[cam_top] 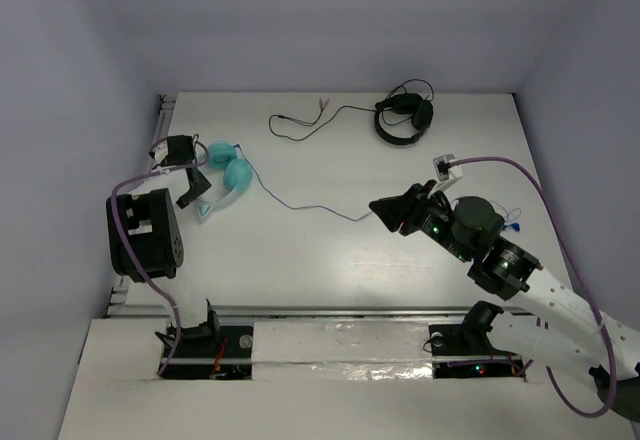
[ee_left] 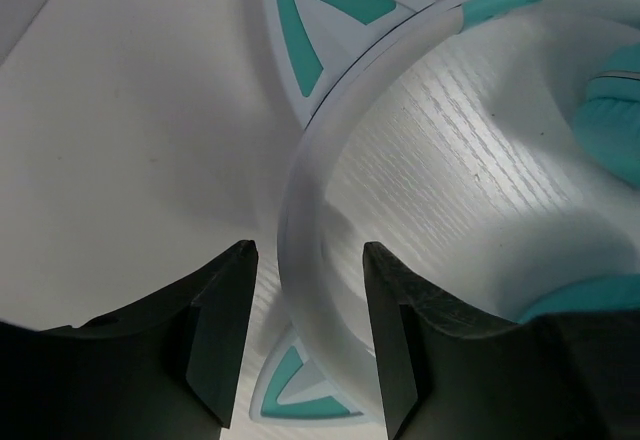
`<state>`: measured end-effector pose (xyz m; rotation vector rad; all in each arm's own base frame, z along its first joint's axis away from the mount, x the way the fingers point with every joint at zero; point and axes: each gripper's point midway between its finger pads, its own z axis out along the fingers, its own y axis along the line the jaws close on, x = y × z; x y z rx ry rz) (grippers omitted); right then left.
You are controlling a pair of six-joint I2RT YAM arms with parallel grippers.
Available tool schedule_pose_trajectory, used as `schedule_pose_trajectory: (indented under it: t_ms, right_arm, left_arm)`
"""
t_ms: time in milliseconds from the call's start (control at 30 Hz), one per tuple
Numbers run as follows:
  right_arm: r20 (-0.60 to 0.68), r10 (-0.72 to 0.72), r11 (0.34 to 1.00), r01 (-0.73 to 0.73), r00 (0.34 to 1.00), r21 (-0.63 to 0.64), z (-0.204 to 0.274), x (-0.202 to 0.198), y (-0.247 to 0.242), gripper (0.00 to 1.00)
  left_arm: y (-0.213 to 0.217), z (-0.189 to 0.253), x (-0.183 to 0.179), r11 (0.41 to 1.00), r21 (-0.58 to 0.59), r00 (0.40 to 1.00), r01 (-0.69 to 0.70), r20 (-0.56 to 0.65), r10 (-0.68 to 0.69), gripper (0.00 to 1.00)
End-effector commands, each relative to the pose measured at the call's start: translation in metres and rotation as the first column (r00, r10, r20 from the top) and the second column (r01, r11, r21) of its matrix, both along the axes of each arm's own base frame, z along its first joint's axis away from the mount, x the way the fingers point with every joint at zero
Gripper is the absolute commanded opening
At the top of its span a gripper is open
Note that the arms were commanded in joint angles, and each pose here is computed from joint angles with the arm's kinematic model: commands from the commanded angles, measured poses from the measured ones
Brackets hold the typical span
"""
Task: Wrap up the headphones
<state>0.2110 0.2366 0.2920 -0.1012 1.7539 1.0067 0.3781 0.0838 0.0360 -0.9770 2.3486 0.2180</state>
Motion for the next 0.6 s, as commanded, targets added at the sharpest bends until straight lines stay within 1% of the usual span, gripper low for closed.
schedule_pose_trajectory:
  t_ms: [0, 133, 233, 267, 300, 333, 400, 467, 500, 567]
  right_arm:
    - [0.059, 0.02, 0.999, -0.022, 0.998, 0.034, 0.016, -0.002, 0.002, 0.42]
    - [0.053, 0.011, 1.0, -0.013, 0.999, 0.028, 0.012, -0.001, 0.001, 0.42]
    - [0.053, -0.004, 1.0, 0.003, 0.999, 0.027, 0.012, 0.001, -0.001, 0.42]
    - [0.053, -0.012, 1.0, 0.01, 0.999, 0.027, 0.012, 0.002, -0.002, 0.42]
    - [0.052, -0.016, 1.0, 0.015, 0.999, 0.025, 0.012, 0.002, -0.003, 0.42]
    - [0.049, -0.019, 1.0, 0.018, 0.999, 0.024, 0.01, 0.003, -0.003, 0.42]
    - [0.038, -0.052, 0.998, 0.051, 0.998, 0.027, 0.009, 0.008, -0.006, 0.41]
    - [0.029, -0.082, 0.997, 0.082, 0.996, 0.013, 0.003, 0.013, -0.008, 0.32]
    - [0.025, -0.088, 0.996, 0.088, 0.996, 0.008, 0.002, 0.015, -0.008, 0.2]
    - [0.014, -0.074, 0.997, 0.074, 0.997, -0.009, -0.004, 0.017, -0.002, 0.11]
  left_arm:
    - [0.004, 0.004, 0.016, 1.0, 0.002, 1.0, 0.018, 0.023, -0.018, 0.43]
    - [0.005, 0.001, 0.021, 1.0, 0.005, 1.0, 0.023, 0.014, -0.023, 0.41]
    - [0.004, -0.007, 0.023, 0.999, 0.0, 0.999, 0.037, -0.002, -0.037, 0.25]
    - [0.002, -0.01, 0.023, 0.999, -0.011, 0.999, 0.046, -0.008, -0.046, 0.12]
    - [0.001, -0.014, 0.023, 0.998, -0.017, 0.998, 0.055, -0.02, -0.055, 0.05]
    - [0.0, -0.013, 0.024, 0.998, -0.018, 0.998, 0.064, -0.021, -0.064, 0.01]
    - [-0.008, -0.007, 0.028, 0.994, -0.05, 0.995, 0.098, 0.003, -0.098, 0.0]
    - [-0.015, 0.006, 0.033, 0.988, -0.079, 0.991, 0.13, 0.038, -0.127, 0.0]
    - [-0.024, 0.014, 0.036, 0.98, -0.115, 0.985, 0.162, 0.07, -0.155, 0.0]
    - [-0.034, 0.045, 0.041, 0.968, -0.13, 0.968, 0.215, 0.157, -0.194, 0.0]
